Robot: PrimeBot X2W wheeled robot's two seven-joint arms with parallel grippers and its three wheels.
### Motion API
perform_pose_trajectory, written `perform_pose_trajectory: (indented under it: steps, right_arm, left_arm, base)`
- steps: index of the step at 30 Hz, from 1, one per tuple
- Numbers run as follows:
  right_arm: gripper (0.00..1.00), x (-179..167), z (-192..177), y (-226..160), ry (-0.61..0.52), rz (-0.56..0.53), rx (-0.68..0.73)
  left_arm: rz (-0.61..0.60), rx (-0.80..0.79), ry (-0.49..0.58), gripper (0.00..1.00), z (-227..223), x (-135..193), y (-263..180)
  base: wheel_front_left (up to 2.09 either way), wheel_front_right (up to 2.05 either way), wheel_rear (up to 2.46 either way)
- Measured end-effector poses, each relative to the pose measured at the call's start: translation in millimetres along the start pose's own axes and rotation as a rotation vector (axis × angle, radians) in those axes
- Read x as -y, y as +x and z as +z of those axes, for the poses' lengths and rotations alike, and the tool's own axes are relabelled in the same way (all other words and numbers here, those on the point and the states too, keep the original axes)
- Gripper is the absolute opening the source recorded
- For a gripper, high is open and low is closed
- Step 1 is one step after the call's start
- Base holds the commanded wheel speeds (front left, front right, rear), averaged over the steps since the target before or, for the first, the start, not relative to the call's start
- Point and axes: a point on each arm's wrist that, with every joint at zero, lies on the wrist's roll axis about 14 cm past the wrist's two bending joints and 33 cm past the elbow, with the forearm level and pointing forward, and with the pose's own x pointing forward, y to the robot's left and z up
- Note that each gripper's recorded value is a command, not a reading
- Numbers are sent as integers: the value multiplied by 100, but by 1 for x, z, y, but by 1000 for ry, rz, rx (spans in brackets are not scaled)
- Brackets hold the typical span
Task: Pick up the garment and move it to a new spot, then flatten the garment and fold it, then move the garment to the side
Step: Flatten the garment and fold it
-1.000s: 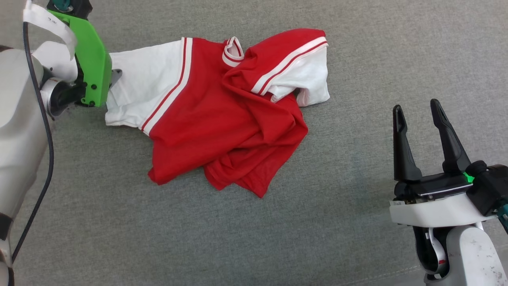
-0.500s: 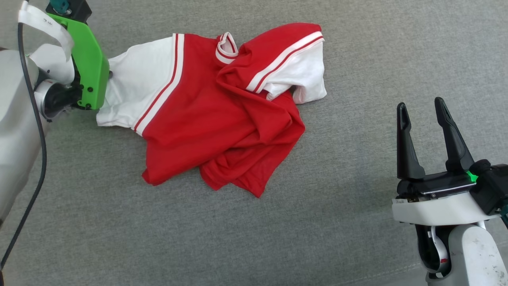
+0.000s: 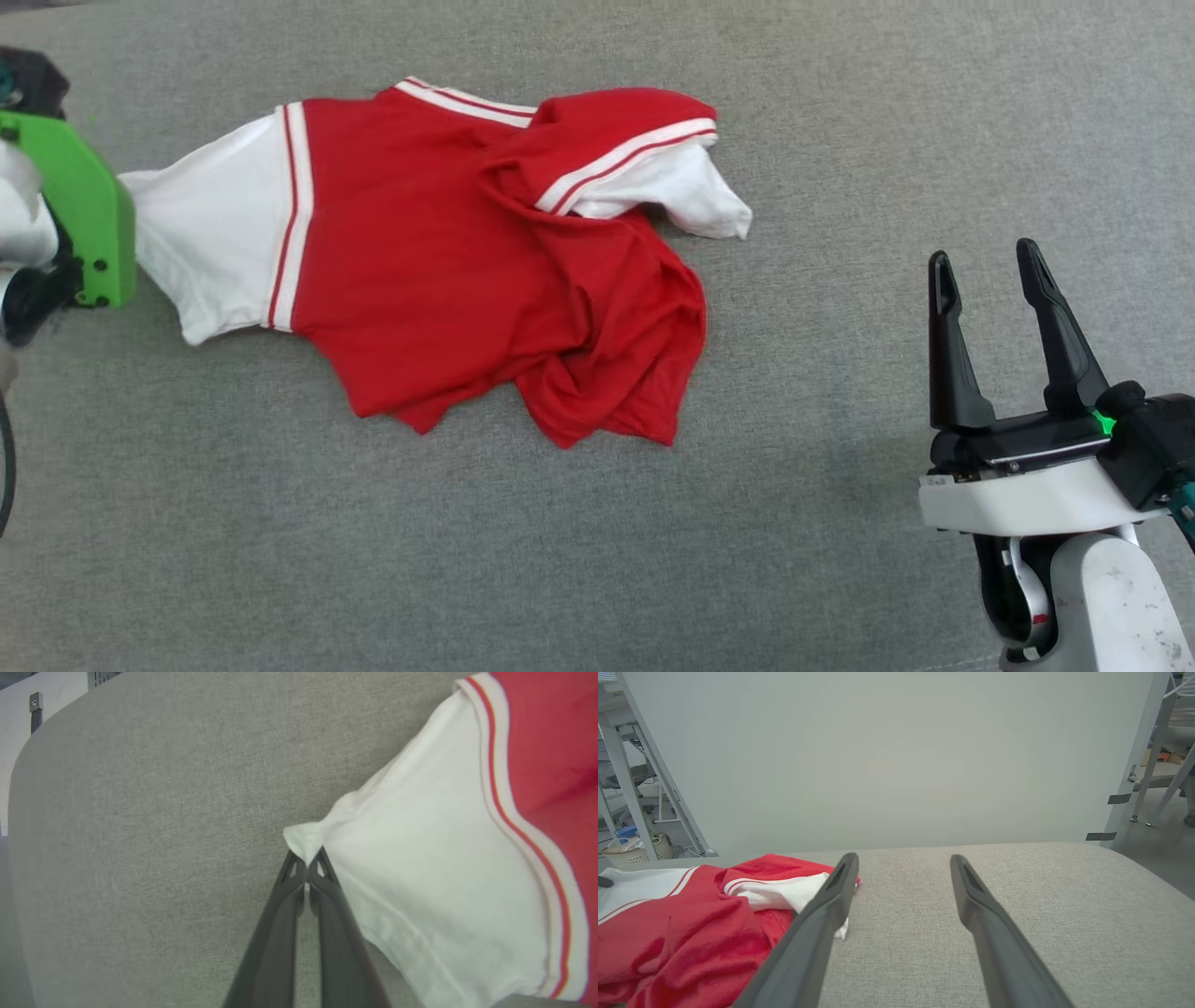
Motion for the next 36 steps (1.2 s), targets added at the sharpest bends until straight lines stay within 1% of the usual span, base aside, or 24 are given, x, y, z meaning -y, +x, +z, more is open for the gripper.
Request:
perform_pose_trajectory:
  steps: [4,8,9,10,11,15,17,21,28,30,31,36]
  right_arm:
    - [100,-5,2,-1,5,11,5]
    - [100,-4,0,-5,-3,7,-7]
    - [100,-3,0,-6,-3,5,-8]
    - [100,-3,-1,-7,-3,4,-11]
    - [100,-3,-1,-8,-3,5,-13]
    - [100,-4,4,-9,-9,8,-3]
    - [100,-4,8,-11,-10,6,6]
    - [100,-5,18,-14,-24,7,30]
    - [100,-14,44,-8,-75,38,106]
    - [100,-19,54,-2,-97,55,141]
    - [100,-22,61,2,-104,66,163]
    - [100,-31,92,23,-126,113,267]
  left_arm:
    - [79,-32,-51,0,-31,-30,-10]
    - [99,-61,-101,0,-60,-37,-10]
    - [103,-47,-108,25,-62,-36,-10]
    - [108,-23,-110,96,-62,-35,-10]
    - [114,15,-98,100,-57,-34,-10]
    - [154,242,-61,100,-22,-32,-21]
    - [168,341,-11,100,-8,-26,-28]
    - [176,532,9,100,20,-12,-50]
    - [251,716,-10,100,37,-12,-96]
    - [272,784,7,100,46,-6,-113]
    - [284,820,-7,100,48,-3,-122]
    - [357,905,-39,100,26,2,-155]
  base:
    - [0,0,0]
    - [0,0,0]
    - [0,0,0]
    - [0,0,0]
    - [0,0,0]
    - [0,0,0]
    - [0,0,0]
    - [0,0,0]
    - [0,0,0]
    - [0,0,0]
    - [0,0,0]
    - [0,0,0]
